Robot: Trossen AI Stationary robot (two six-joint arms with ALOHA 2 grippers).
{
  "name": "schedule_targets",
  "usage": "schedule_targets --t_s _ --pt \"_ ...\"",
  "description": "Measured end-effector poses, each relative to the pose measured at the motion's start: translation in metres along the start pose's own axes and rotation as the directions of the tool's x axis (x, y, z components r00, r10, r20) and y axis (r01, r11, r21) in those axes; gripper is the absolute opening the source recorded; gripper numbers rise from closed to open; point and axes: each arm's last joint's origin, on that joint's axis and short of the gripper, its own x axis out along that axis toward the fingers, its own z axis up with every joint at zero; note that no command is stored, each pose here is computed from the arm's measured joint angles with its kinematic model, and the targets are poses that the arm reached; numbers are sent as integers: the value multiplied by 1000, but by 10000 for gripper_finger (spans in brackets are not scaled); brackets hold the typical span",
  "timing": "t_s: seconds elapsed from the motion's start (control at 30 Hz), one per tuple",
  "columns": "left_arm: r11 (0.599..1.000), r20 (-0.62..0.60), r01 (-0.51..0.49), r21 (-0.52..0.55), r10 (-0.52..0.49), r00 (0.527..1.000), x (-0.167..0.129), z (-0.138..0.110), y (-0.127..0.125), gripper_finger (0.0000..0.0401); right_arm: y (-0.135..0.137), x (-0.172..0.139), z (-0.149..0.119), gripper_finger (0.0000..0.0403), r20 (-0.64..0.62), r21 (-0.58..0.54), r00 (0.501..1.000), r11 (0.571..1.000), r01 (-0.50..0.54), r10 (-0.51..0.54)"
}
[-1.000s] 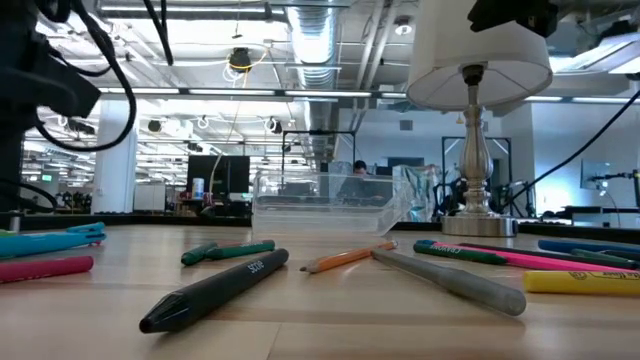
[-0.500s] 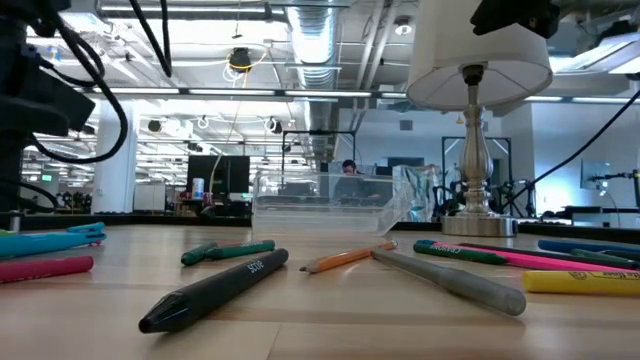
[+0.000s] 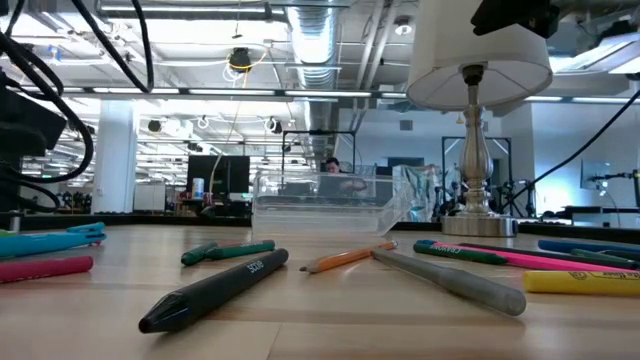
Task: Pick & place school supplies into a supply box
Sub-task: Put the green ballpen into the transparent supply box
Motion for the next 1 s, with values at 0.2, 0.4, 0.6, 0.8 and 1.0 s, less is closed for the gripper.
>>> schedule_targets --t_s 0.2,0.4,0.6,0.8,1.0 --pt "999 18 45 13 -45 999 7 2 1 132 -5 3 4 63 7 23 1000 999 27 -27" --pt "992 30 58 113 -62 998 8 3 1 132 -7 5 7 63 18 34 999 999 35 -36" --pt "953 35 60 298 -74 997 8 3 0 124 -7 5 9 63 29 3 999 1000 30 -30" --pt "941 39 73 331 -91 995 8 3 -1 74 -7 5 9 63 30 -6 999 1000 31 -31" --pt "904 43 77 421 -105 994 8 3 -2 21 -7 5 9 63 30 -9 999 999 32 -31"
